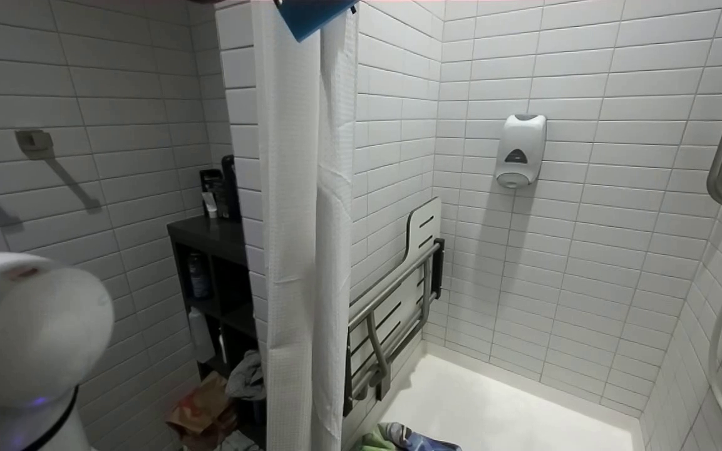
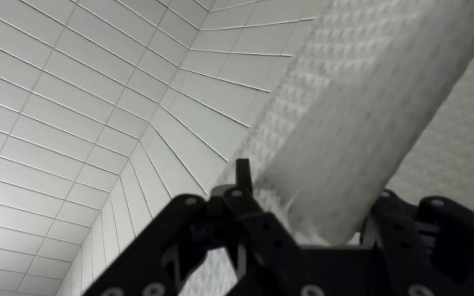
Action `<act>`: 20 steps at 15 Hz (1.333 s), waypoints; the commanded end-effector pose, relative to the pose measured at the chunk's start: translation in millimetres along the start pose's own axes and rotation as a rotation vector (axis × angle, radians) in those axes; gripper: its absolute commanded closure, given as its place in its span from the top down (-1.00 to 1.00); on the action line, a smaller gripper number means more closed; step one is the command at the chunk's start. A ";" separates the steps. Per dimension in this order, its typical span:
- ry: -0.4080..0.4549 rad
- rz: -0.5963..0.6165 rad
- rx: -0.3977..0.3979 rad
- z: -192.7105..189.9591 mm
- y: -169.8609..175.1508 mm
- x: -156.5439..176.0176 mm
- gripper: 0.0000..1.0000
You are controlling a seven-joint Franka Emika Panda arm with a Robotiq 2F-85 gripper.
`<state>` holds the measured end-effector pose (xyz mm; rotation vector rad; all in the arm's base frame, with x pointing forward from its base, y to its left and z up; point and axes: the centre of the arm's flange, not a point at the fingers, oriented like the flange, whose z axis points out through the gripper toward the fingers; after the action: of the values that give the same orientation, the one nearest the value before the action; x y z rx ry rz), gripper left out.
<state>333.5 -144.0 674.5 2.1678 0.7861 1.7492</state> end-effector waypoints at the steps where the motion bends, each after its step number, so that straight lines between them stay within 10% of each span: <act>1: 0.025 -0.012 -0.088 -31.0 51.2 -13.4 -0.58; 5: 0.013 0.002 -0.240 -91.1 126.5 -60.0 -1.00; 20: -0.160 0.416 -0.820 -269.1 342.6 -227.7 -0.99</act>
<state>120.7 -542.5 700.9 1.9175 -0.2309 1.6805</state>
